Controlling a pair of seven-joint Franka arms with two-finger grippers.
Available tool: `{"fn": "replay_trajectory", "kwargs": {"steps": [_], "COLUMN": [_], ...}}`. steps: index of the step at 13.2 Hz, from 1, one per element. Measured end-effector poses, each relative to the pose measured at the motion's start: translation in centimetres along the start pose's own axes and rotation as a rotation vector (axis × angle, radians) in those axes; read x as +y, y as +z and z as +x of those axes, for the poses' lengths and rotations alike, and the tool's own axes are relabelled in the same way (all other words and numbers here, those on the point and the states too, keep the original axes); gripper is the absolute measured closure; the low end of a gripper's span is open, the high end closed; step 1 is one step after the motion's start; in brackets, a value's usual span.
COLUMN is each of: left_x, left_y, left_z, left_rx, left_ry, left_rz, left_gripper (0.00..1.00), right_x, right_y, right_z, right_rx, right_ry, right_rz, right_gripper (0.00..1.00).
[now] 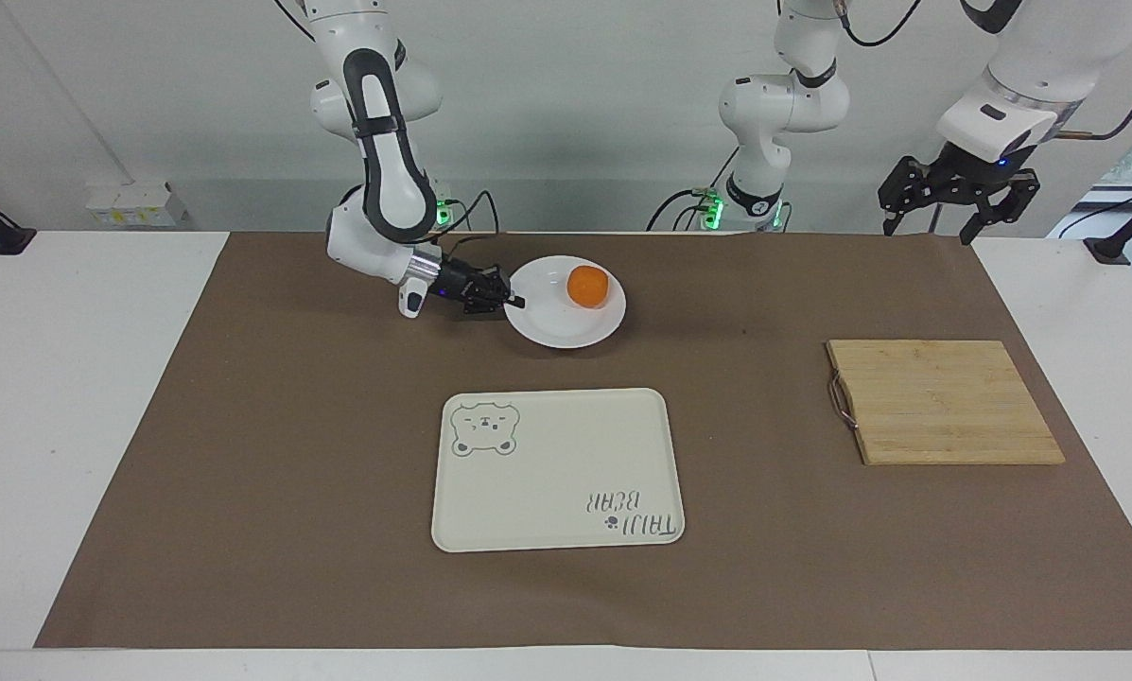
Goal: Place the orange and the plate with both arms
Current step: 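Slide the plate with the right gripper onto the bear tray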
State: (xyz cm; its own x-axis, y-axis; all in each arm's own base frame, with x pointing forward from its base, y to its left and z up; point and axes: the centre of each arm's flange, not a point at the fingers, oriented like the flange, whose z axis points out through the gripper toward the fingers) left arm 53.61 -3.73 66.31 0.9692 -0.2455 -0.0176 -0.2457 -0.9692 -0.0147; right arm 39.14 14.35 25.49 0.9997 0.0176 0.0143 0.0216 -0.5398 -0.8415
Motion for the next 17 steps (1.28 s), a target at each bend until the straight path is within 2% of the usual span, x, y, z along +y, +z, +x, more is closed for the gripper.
{"fn": "replay_trajectory", "kwargs": {"steps": [8, 12, 17], "left_x": [0.0, 0.0, 0.0], "left_y": [0.0, 0.0, 0.0], "left_z": [0.0, 0.0, 0.0], "left_rx": [0.0, 0.0, 0.0], "left_ry": [0.0, 0.0, 0.0], "left_rz": [0.0, 0.0, 0.0], "left_gripper": [0.0, 0.0, 0.0], "right_x": [-2.2, -2.8, -3.5], "right_y": [-0.8, -3.0, -5.7], "right_z": [7.0, 12.5, 19.8], "right_rx": [0.062, 0.065, 0.131], "right_ry": [0.146, 0.217, 0.204], "right_rz": [0.02, 0.02, 0.004], "right_gripper": [0.96, 0.96, 0.96]}}
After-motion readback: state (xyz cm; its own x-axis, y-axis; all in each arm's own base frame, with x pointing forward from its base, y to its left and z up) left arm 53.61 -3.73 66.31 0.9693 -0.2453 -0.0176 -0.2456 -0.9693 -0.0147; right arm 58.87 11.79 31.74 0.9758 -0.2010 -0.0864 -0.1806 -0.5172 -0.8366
